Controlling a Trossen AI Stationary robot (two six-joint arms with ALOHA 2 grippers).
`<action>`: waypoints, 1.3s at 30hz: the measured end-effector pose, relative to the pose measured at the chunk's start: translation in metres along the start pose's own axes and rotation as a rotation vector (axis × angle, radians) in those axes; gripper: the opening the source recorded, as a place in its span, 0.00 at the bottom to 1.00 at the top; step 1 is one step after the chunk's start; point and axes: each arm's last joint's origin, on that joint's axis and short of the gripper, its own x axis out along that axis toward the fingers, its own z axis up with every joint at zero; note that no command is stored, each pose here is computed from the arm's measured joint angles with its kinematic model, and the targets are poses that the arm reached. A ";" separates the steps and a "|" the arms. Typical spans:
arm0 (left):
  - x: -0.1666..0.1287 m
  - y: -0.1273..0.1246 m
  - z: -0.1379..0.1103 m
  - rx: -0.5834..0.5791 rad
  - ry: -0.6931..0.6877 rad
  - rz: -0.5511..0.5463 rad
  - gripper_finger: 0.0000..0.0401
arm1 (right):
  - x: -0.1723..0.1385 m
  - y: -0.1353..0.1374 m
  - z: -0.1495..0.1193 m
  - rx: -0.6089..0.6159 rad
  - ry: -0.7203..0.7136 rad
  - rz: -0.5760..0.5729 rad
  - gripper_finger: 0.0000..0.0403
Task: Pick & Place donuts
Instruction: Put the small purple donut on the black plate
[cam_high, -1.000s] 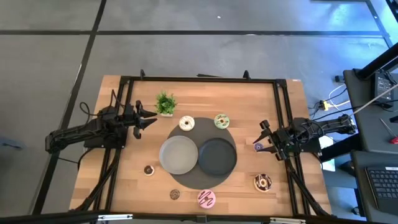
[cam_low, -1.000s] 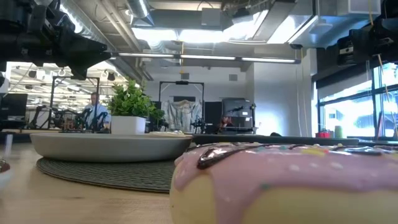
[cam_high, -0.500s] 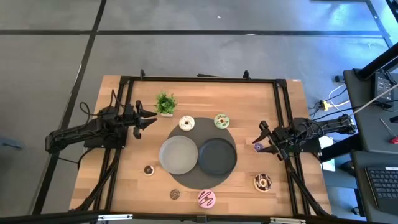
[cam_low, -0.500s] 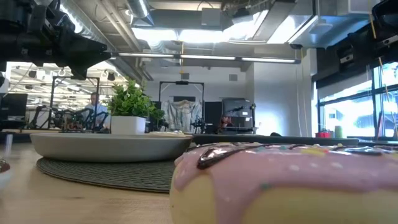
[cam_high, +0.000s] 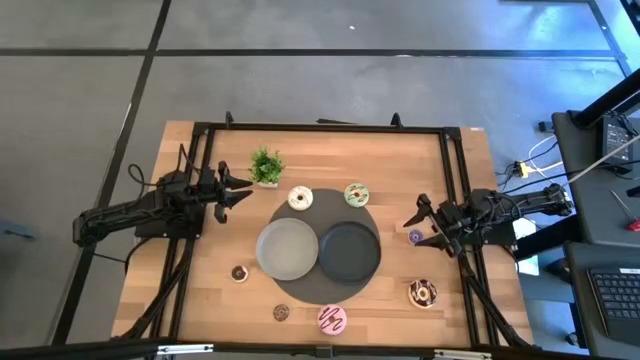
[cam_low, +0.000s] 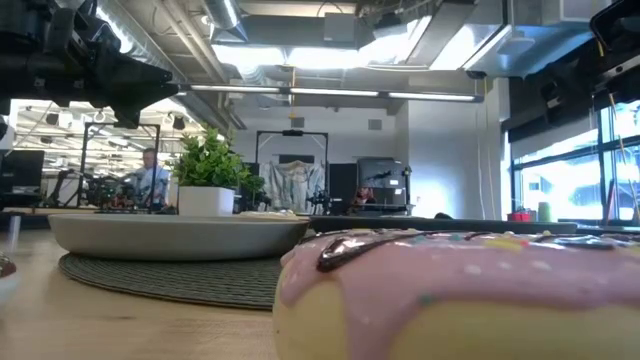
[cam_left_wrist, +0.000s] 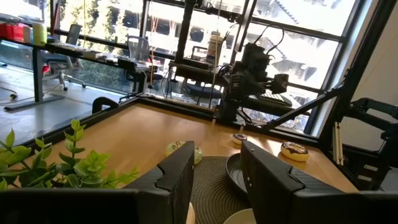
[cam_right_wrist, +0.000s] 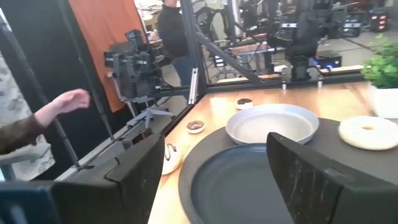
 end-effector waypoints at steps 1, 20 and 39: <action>0.000 0.000 0.000 0.000 0.000 0.000 0.32 | 0.000 0.000 0.000 -0.001 -0.002 -0.012 0.69; 0.000 0.000 0.001 0.013 -0.008 -0.001 0.32 | 0.005 -0.006 0.022 -0.029 -0.064 -0.326 0.69; 0.000 0.000 0.001 -0.042 -0.010 0.011 0.32 | 0.055 -0.010 0.058 0.366 0.737 -0.811 0.69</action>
